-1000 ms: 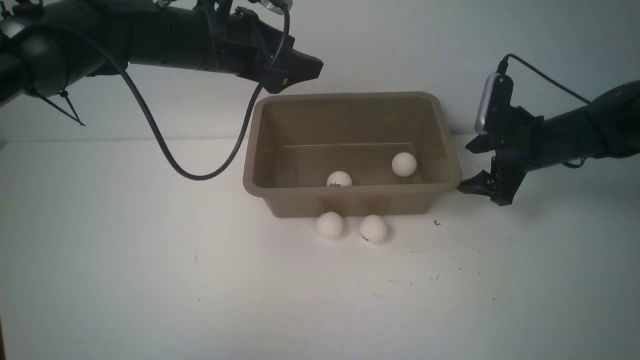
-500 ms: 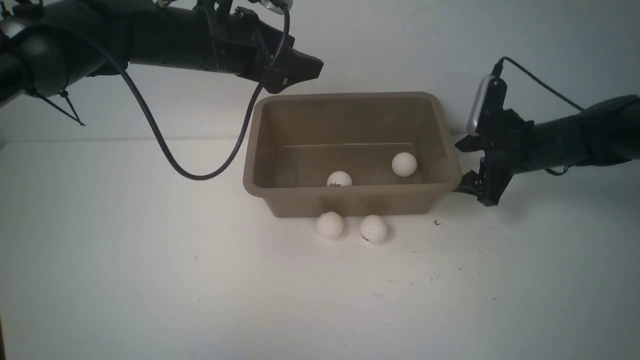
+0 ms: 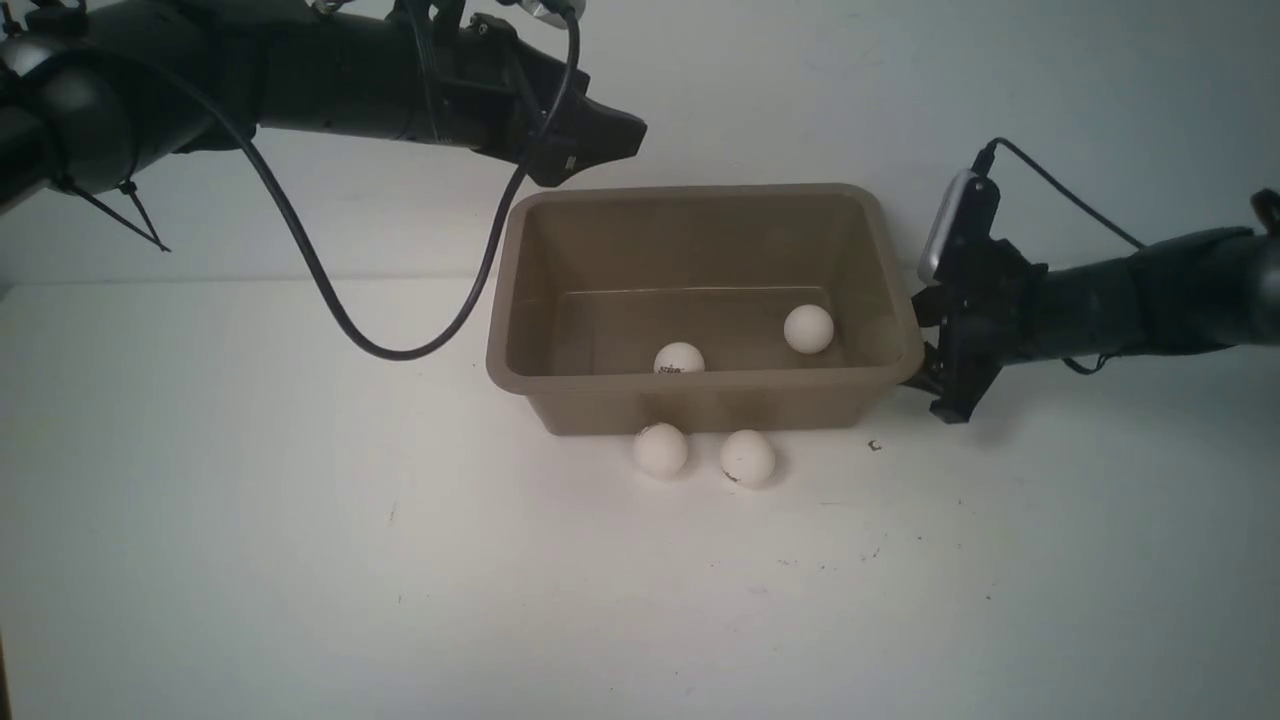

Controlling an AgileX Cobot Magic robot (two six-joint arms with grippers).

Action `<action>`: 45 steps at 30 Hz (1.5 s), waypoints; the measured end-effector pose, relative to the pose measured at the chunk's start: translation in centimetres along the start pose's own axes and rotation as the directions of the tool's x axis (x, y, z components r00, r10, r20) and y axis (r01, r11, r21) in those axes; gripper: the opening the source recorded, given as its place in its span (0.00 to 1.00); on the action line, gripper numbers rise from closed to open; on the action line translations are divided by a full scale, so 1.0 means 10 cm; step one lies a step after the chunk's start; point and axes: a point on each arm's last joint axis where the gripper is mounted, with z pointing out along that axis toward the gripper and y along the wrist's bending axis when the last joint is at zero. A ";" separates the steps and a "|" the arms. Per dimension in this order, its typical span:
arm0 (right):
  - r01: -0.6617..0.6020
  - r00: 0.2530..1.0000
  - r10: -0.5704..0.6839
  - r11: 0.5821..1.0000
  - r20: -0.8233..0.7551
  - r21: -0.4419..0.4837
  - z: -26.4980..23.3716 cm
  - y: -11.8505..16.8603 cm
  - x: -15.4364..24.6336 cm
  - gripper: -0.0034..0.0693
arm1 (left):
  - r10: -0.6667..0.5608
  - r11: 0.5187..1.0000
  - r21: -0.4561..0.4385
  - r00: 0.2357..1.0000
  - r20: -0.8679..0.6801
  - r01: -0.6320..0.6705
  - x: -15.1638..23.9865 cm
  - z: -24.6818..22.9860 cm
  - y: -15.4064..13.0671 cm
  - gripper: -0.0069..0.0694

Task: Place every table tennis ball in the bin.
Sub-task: Use the right arm to clamp the table tennis ball closest to it, then use the right arm to put the table tennis ball into the box

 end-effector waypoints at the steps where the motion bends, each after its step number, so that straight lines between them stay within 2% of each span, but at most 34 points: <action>1: -0.005 1.000 0.005 1.000 -0.004 0.009 0.01 -0.01 0.01 0.52 | 0.000 1.000 0.000 1.000 0.000 0.000 0.00 0.00 0.00 0.79; 5: -0.005 1.000 0.006 0.999 -0.020 0.033 0.02 -0.02 0.02 0.53 | 0.000 1.000 -0.001 1.000 0.000 0.000 0.00 0.00 0.00 0.79; 12: 0.047 0.987 -0.011 0.973 -0.159 0.225 -0.22 -0.29 0.10 0.53 | -0.001 1.000 -0.008 1.000 0.002 0.001 0.00 0.00 0.01 0.79; 15: 0.037 0.994 -0.007 0.963 -0.113 0.267 -0.52 -0.45 0.01 0.53 | -0.001 1.000 -0.008 1.000 0.002 0.001 0.00 0.00 0.01 0.79; 18: -0.013 1.000 0.007 0.975 0.027 0.222 -0.77 -0.49 -0.19 0.53 | -0.001 1.000 -0.008 1.000 0.002 0.001 0.00 0.00 0.01 0.79; 21: -0.052 0.974 0.038 0.997 0.225 0.058 -0.93 -0.35 -0.55 0.53 | -0.001 1.000 -0.009 1.000 0.002 0.001 0.00 0.00 0.01 0.79; 22: -0.049 0.974 0.035 0.997 0.225 0.056 -0.93 -0.35 -0.56 0.53 | -0.001 1.000 -0.009 1.000 0.002 0.001 0.00 0.00 0.01 0.79; 23: -0.051 0.962 0.053 0.999 0.268 -0.015 -0.89 -0.26 -0.67 0.53 | -0.001 1.000 -0.009 1.000 0.002 0.001 0.00 0.00 0.01 0.79; 27: -0.036 0.953 0.066 0.994 0.294 -0.104 -0.67 -0.07 -0.79 0.53 | 0.009 1.000 -0.010 1.000 -0.008 -0.009 0.01 0.00 0.01 0.79; 34: -0.003 0.966 0.029 0.995 0.256 -0.104 -0.42 0.06 -0.85 0.53 | 0.045 0.999 0.001 0.992 -0.118 -0.045 0.11 -0.01 0.01 0.79; 39: -0.010 0.968 0.033 0.996 0.249 -0.091 -0.41 0.06 -0.86 0.54 | 0.040 0.998 0.065 0.978 -0.205 -0.027 0.19 -0.09 -0.01 0.79; 41: -0.027 0.968 0.046 0.996 0.248 -0.080 -0.42 0.04 -0.87 0.60 | 0.045 0.996 0.091 0.977 -0.210 -0.027 0.17 -0.13 -0.03 0.79; 42: -0.040 0.969 0.055 0.997 0.242 -0.067 -0.42 0.03 -0.86 0.67 | 0.048 0.994 0.104 0.977 -0.208 -0.027 0.14 -0.18 -0.05 0.79; 43: -0.044 0.969 0.057 0.997 0.241 -0.059 -0.43 0.02 -0.87 0.69 | 0.049 0.994 0.110 0.977 -0.208 -0.027 0.14 -0.19 -0.05 0.79; 45: -0.050 0.971 0.052 0.999 0.232 -0.018 -0.48 -0.03 -0.91 0.84 | 0.066 0.991 0.124 0.977 -0.201 -0.041 0.06 -0.28 -0.09 0.79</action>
